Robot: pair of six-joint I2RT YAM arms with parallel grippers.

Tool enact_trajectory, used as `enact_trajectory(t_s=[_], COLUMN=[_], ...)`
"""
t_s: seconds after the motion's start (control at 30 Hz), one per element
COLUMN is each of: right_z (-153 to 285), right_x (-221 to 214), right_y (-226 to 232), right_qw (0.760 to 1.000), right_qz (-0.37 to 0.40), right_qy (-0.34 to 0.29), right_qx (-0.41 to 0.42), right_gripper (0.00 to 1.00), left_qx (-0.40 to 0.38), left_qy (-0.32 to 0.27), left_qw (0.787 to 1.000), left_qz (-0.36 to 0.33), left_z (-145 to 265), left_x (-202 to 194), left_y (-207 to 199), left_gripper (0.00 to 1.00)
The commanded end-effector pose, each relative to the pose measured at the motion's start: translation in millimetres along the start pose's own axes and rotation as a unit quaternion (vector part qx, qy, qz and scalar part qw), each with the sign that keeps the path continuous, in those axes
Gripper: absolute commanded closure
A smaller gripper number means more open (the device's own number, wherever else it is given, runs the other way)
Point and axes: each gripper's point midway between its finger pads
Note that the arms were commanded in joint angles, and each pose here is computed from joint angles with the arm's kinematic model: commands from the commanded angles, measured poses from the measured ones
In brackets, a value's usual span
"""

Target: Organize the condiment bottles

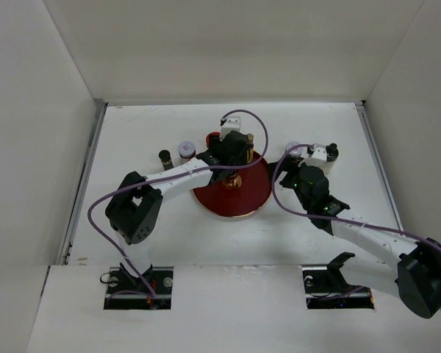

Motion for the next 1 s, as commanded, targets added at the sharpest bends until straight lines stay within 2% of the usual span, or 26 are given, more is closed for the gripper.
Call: enact_trajectory(t_s=[0.0, 0.23, 0.37, 0.43, 0.5, 0.63, 0.7, 0.77, 0.87, 0.9, 0.97], right_z=[0, 3, 6, 8, 9, 8, 9, 9, 5, 4, -1], right_x=[20, 23, 29, 31, 32, 34, 38, 40, 41, 40, 40], right_y=[7, 6, 3, 2, 0, -4, -11, -22, -42, -48, -59], right_qw=[0.999, 0.999, 0.998, 0.998, 0.998, 0.998, 0.998, 0.996, 0.993, 0.992, 0.99], right_qz=[-0.021, -0.022, -0.02, -0.019, -0.018, -0.01, -0.003, 0.004, 0.012, 0.014, 0.017], right_qy=[-0.038, -0.045, -0.054, -0.057, -0.058, -0.058, -0.061, -0.063, -0.057, -0.055, -0.049], right_qx=[0.011, 0.01, 0.005, 0.003, 0.001, -0.012, -0.03, -0.056, -0.099, -0.11, -0.131], right_gripper=[0.14, 0.13, 0.15, 0.19, 0.26, 0.51, 0.62, 0.69, 0.66, 0.6, 0.38], left_qx=[-0.022, -0.027, -0.044, -0.061, -0.081, -0.106, -0.113, -0.118, -0.123, -0.124, -0.121], left_qy=[-0.088, -0.09, -0.112, -0.13, -0.149, -0.168, -0.175, -0.18, -0.191, -0.196, -0.205], left_qw=[0.995, 0.995, 0.991, 0.988, 0.983, 0.976, 0.974, 0.971, 0.966, 0.964, 0.959], left_qz=[0.039, 0.04, 0.051, 0.062, 0.072, 0.087, 0.094, 0.102, 0.122, 0.129, 0.151], left_z=[10, 17, 42, 58, 76, 105, 117, 128, 142, 145, 150], left_x=[66, 67, 86, 97, 107, 114, 114, 110, 99, 94, 82], left_y=[-18, -18, -20, -22, -25, -24, -17, -8, 13, 21, 41], left_gripper=[0.32, 0.09, 0.03, 0.03, 0.02, 0.04, 0.08, 0.15, 0.29, 0.33, 0.4])
Point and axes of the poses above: each gripper's point midway between its finger pads, its own z axis back along the fingers, its own y axis along the line the jaws close on, x = y × z, and after that the axes turned 3 degrees about z, right-handed
